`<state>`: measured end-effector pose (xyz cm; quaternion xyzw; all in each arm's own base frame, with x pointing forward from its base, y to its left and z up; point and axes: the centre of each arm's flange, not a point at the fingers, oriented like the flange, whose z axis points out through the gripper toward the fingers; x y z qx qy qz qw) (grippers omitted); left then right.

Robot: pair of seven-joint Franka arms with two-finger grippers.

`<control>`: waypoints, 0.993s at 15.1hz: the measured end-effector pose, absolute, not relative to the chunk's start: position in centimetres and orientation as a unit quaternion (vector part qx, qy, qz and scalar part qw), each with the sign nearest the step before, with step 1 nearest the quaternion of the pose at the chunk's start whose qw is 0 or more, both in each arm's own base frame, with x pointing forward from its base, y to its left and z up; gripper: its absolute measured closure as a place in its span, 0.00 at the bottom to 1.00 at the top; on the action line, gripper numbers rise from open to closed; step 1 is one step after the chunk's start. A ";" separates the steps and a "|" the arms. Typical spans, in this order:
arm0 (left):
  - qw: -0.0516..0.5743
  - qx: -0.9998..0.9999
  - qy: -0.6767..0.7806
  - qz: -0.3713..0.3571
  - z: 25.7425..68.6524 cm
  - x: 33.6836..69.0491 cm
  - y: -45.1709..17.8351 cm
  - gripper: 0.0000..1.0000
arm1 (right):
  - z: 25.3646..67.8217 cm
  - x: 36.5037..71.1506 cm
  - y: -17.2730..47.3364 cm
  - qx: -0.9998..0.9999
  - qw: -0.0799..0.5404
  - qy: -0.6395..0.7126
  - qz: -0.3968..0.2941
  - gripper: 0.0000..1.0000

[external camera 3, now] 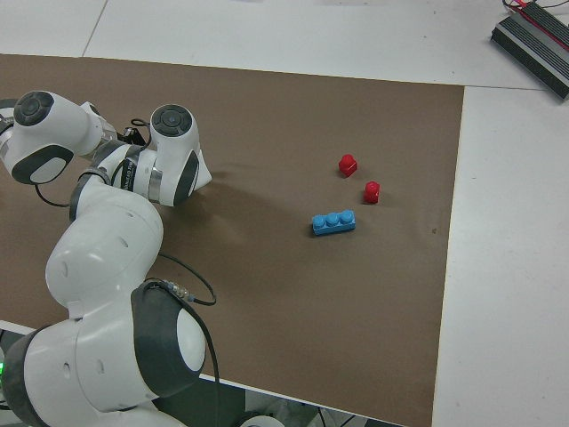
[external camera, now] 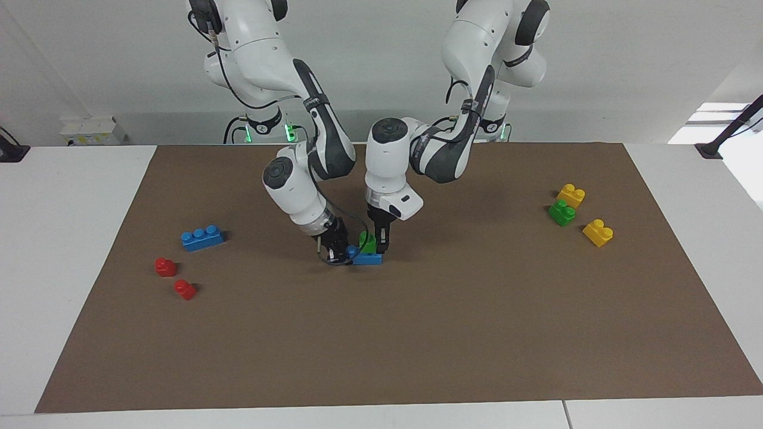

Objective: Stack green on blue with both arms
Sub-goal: 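Press the green brick onto the blue brick held by the right gripper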

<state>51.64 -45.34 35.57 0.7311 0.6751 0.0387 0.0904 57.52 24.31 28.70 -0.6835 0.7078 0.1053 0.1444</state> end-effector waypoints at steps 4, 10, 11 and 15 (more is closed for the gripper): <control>0.092 0.732 0.674 0.038 35.4 51.5 -45.5 0.65 | 28.7 57.5 24.3 -0.683 0.145 0.708 0.104 0.65; 0.092 0.739 0.666 0.043 33.7 51.4 -45.9 0.65 | 28.7 57.5 24.2 -0.683 0.145 0.708 0.104 0.65; 0.092 0.739 0.666 0.044 33.7 51.4 -45.9 0.65 | 28.7 57.5 24.2 -0.683 0.146 0.708 0.104 0.65; 0.090 0.747 0.656 0.057 33.6 51.3 -46.0 0.60 | 28.7 57.6 24.2 -0.683 0.146 0.709 0.103 0.65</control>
